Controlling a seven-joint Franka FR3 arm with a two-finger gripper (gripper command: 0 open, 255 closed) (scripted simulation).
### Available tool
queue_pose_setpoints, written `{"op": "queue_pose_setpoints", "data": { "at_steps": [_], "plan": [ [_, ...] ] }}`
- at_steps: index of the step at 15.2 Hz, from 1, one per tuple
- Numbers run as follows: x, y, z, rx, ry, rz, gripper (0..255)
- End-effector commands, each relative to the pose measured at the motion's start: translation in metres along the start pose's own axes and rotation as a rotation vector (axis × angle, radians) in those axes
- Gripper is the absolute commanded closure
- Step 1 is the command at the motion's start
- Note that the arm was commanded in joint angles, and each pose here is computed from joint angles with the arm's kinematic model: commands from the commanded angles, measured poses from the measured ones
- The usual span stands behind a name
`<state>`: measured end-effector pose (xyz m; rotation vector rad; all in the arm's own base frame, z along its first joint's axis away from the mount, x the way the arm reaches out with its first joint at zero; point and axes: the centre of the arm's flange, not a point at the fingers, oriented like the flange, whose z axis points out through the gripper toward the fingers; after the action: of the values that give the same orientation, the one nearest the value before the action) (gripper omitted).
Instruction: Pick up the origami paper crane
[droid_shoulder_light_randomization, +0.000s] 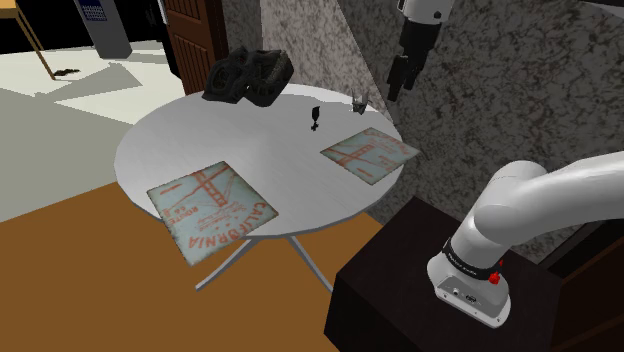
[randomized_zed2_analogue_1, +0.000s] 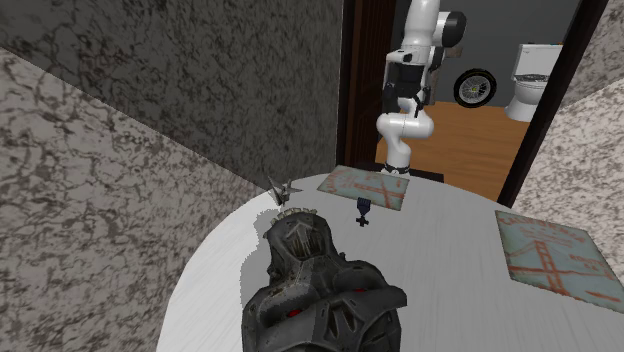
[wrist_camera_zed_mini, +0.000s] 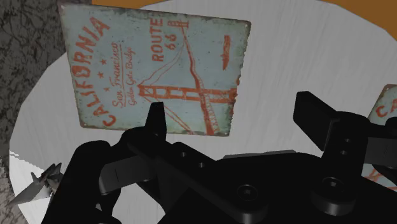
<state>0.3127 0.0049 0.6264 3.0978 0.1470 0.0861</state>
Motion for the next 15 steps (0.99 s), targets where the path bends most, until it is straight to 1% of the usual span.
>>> {"op": "queue_pose_setpoints", "data": {
  "at_steps": [1, 15],
  "plan": [
    [0.0, 0.0, 0.0, 0.0, 0.0, 0.0, 0],
    [0.105, 0.144, 0.064, 0.017, -0.034, -0.016, 0]
  ]
}}
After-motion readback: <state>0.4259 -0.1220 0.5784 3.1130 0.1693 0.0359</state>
